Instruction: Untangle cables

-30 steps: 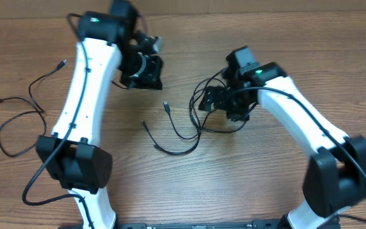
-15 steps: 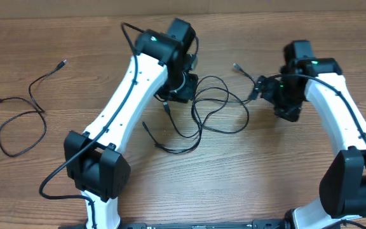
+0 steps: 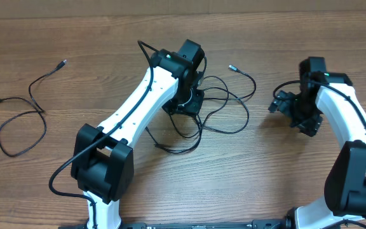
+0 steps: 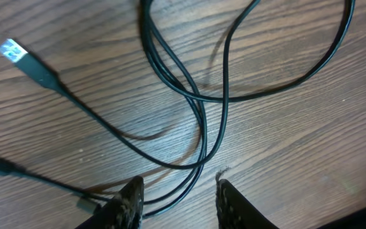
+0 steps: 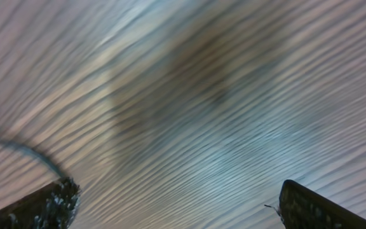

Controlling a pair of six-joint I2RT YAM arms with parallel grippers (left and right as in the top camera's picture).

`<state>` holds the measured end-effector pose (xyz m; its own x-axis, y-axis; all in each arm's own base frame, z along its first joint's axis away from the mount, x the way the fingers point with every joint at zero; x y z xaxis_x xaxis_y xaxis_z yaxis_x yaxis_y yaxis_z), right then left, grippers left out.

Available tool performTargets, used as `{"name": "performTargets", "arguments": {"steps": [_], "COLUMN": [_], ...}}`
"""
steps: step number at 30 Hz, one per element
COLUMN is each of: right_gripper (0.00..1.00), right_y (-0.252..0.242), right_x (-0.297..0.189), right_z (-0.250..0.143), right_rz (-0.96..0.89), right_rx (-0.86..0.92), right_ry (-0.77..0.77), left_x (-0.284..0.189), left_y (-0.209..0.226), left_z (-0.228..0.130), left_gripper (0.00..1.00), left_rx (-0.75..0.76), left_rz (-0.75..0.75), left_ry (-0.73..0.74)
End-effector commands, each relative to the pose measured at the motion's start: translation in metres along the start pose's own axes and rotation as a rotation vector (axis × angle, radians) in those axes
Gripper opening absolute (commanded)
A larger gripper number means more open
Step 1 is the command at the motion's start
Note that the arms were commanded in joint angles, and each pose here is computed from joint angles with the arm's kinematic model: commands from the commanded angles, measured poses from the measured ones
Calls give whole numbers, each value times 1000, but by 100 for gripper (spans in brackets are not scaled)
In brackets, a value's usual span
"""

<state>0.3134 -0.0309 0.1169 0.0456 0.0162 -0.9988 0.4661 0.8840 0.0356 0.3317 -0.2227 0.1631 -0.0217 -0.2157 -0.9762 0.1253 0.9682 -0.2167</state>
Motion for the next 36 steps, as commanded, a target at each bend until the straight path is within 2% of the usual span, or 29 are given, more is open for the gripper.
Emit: {"name": "performTargets", "arguments": {"steps": [1,7,16,19,23,24,25,26,27,28,29,36], "right_gripper": [100,100,100,100,100,100,100,100,100,100,100,100], "right_y": [-26,-41,-35,-33,-32,-32,-32,-32,-32,-32,-32,-32], "right_x": [9,11,10,10,9,9,9,9,9,9,9,9], "right_z": [3,6,28,34,38,38,39,39,39,39,39,39], "right_rz": [-57,-59,-20,-9,-2,-1,1,1,1,1,1,1], "right_rx": [77,125,125,125,125,125,125,125,125,125,125,125], "right_ry": [-5,-2,-118,-149,-169,-173,-176,-177,-178,-178,-178,-178], "left_x": [20,45,81,88,92,92,92,92,91,91,89,44], "left_y": [-6,-21,-35,-30,-28,-29,-29,-30,-31,-31,-33,-47], "left_z": [-10,-16,-22,-22,-21,-21,-20,-19,-18,-17,-15,-10], "left_gripper": [38,38,40,54,59,58,52,39,22,11,5,4], "left_rx": [14,74,156,155,156,157,158,159,160,161,162,170], "left_rz": [0,-18,-8,16,16,15,11,8,5,2,-4,-17], "left_ry": [39,12,-77,-93,-108,-111,-117,-122,-127,-132,-142,-154]}}
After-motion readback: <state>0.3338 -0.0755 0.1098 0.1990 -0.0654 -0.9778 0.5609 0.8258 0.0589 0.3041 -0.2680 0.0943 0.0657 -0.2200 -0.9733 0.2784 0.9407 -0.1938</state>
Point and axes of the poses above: each gripper's point midway between its finger pads, its own x axis out along the fingers, its own y axis along the line the jaws close on, z = x × y, the point moved 6 cm from there along -x, back along the fingers, and after that the axes turned 9 degrees about -x, right-handed, at the moved point
